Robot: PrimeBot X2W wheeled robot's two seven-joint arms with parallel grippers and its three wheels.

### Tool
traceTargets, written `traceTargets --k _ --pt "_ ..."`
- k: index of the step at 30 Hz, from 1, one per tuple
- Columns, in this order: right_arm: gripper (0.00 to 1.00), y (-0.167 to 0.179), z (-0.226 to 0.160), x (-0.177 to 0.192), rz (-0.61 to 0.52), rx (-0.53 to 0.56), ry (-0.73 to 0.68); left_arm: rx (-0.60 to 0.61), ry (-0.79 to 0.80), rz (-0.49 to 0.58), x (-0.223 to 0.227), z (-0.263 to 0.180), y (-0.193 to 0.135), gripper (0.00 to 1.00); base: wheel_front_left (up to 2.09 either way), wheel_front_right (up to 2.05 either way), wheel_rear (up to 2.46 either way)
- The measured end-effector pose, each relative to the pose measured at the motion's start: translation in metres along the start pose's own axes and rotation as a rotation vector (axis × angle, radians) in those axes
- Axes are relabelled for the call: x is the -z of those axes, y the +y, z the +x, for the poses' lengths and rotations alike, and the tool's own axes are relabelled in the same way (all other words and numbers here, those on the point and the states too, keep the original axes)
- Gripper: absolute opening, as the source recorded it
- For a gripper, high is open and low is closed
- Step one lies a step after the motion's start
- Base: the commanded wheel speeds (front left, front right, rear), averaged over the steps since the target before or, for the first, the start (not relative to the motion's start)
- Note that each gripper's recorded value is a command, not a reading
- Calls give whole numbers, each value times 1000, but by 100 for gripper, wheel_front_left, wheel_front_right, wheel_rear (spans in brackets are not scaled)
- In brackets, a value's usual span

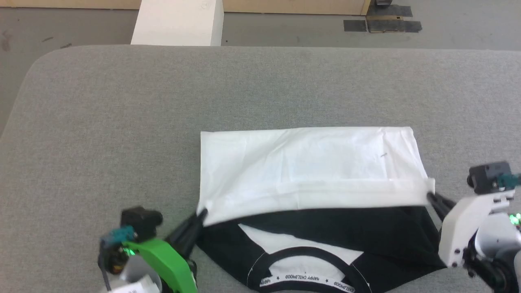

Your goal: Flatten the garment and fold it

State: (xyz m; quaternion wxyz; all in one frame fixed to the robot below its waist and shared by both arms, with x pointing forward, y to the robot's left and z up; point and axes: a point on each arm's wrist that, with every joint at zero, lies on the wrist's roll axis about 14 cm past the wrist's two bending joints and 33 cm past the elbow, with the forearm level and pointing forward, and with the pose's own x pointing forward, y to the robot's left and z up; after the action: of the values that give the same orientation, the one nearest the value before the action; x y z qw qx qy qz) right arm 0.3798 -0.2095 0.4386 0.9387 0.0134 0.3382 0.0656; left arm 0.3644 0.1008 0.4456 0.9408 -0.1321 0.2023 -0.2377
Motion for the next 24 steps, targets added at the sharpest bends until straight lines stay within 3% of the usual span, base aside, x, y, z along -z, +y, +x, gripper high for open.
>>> traceTargets --k 10,23,24 --pt "0 2 -17 48 30 14 122 -20 120 -53 51 -20 -3 0 0 0 0" --pt "0 -17 -25 87 34 86 253 -82 162 -63 74 -27 15 0 0 0 0" --pt "0 -18 -26 93 42 86 275 -83 167 -73 77 -27 15 33 0 0 0"
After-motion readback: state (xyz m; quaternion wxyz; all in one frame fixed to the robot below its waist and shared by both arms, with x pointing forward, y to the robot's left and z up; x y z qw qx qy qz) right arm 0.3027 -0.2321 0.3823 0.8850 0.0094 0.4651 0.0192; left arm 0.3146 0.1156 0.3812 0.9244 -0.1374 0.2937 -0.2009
